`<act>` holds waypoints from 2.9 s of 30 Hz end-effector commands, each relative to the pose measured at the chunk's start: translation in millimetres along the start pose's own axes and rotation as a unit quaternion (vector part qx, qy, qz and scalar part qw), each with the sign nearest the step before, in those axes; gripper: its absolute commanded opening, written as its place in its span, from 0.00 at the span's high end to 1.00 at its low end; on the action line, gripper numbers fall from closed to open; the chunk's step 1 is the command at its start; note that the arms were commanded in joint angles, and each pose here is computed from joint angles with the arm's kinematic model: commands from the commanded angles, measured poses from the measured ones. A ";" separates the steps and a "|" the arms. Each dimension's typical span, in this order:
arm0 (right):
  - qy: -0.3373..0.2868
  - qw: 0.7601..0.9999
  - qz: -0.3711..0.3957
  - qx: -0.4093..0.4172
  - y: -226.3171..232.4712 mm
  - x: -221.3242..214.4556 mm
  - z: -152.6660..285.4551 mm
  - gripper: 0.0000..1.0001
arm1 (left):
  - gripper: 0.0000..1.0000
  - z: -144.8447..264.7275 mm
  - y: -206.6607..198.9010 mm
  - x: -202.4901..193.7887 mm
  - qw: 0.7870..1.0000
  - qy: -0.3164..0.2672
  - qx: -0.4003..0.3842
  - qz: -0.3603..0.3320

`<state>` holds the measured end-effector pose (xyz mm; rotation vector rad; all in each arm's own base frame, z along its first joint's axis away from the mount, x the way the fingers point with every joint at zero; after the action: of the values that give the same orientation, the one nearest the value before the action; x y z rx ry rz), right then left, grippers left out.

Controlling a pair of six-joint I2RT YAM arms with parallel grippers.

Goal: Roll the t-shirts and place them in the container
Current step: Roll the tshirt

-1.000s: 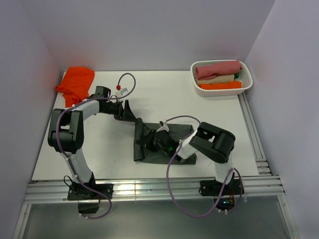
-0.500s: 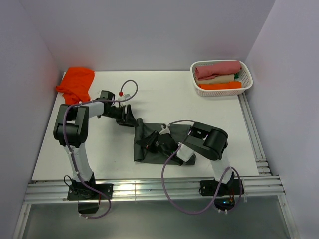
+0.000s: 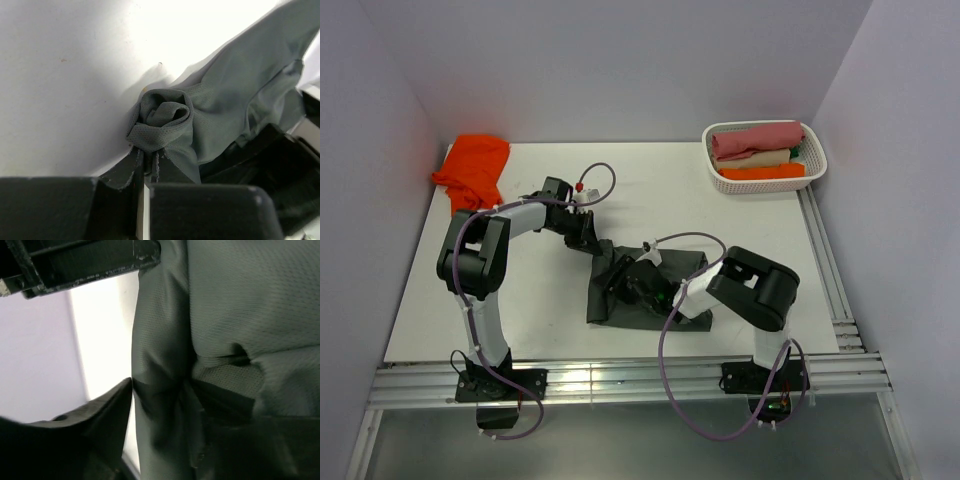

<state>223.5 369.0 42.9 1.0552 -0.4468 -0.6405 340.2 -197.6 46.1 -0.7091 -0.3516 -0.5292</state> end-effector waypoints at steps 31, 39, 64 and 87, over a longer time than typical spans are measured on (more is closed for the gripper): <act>-0.166 0.868 0.319 -0.343 59.1 -23.2 12.8 0.37 | 1.00 2.3 1.4 3.2 0.991 0.033 0.115 -0.058; -0.151 0.868 0.324 -0.344 48.5 -32.8 5.2 0.38 | 1.00 -1.9 2.5 -0.2 0.991 0.040 0.114 -0.057; -0.093 0.919 0.235 -0.302 0.7 -50.4 17.9 0.79 | 0.55 5.8 -10.0 14.7 0.993 0.019 0.091 -0.073; 0.000 0.999 -0.049 -0.008 -36.5 -27.7 41.5 0.79 | 0.28 18.8 -30.3 -3.9 0.993 -0.022 -0.109 -0.041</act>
<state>175.6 348.6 34.7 1.0111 -0.4492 -0.7292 326.4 -196.5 85.3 -0.8501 -0.3960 -0.6132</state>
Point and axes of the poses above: each gripper's point midway between its finger pads, its own z axis back along the fingers, its own y axis along the line the jaws close on, x = y × z, the point moved 3 cm from there along z, back along the fingers, and after that the axes turned 14 degrees about -z, right-handed, at the moved point
